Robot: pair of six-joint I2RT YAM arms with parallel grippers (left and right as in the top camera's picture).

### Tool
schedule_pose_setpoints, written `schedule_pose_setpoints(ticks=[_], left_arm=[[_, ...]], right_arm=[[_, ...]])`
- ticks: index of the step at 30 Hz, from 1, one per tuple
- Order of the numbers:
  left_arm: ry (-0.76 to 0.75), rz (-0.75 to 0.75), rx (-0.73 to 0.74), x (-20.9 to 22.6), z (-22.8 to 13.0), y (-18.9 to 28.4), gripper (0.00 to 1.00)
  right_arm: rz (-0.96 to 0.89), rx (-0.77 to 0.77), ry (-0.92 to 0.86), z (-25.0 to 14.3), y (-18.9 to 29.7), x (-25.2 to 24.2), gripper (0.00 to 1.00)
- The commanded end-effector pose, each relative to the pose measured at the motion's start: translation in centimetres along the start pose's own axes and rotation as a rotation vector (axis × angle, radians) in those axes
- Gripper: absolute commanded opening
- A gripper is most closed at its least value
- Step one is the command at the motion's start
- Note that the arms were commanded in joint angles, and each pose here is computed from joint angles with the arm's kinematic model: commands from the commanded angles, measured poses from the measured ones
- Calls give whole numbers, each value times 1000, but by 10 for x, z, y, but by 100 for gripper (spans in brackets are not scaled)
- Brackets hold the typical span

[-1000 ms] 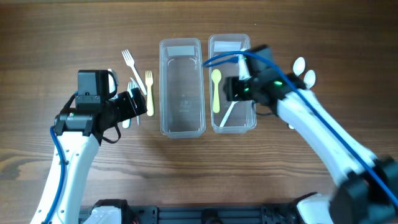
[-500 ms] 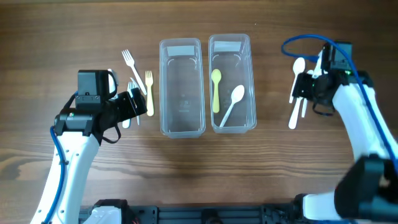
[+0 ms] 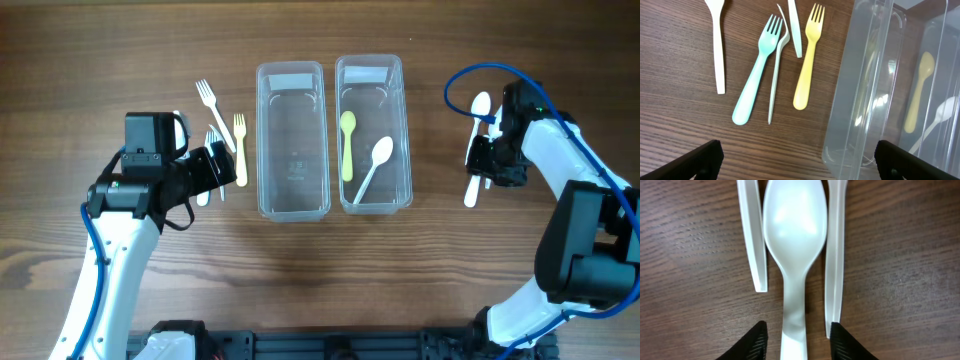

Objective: Pack container
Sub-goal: 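Grasp another white spoon with the right gripper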

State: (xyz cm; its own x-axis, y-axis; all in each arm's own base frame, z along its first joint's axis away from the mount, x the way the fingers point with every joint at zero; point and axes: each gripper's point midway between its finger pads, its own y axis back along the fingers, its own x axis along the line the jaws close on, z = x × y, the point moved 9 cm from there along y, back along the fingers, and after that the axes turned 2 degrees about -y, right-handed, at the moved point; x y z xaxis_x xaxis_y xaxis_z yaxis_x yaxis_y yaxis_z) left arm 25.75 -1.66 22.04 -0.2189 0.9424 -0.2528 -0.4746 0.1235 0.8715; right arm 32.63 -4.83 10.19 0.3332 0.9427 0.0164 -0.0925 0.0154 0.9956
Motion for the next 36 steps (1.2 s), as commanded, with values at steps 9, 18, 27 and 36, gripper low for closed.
schedule_pose_setpoints(ticks=[9,18,27,36], left_arm=[[-17,4,-17,0,5,3,100],[-17,4,-17,0,5,3,100],[-17,4,-17,0,5,3,100],[-17,4,-17,0,5,3,100]], right_arm=[[22,-59,-4,12,-8,2,44],[17,28,-31,8,-41,3,34],[10,73,-38,2,-43,2,13],[220,-153,23,11,67,27,5]])
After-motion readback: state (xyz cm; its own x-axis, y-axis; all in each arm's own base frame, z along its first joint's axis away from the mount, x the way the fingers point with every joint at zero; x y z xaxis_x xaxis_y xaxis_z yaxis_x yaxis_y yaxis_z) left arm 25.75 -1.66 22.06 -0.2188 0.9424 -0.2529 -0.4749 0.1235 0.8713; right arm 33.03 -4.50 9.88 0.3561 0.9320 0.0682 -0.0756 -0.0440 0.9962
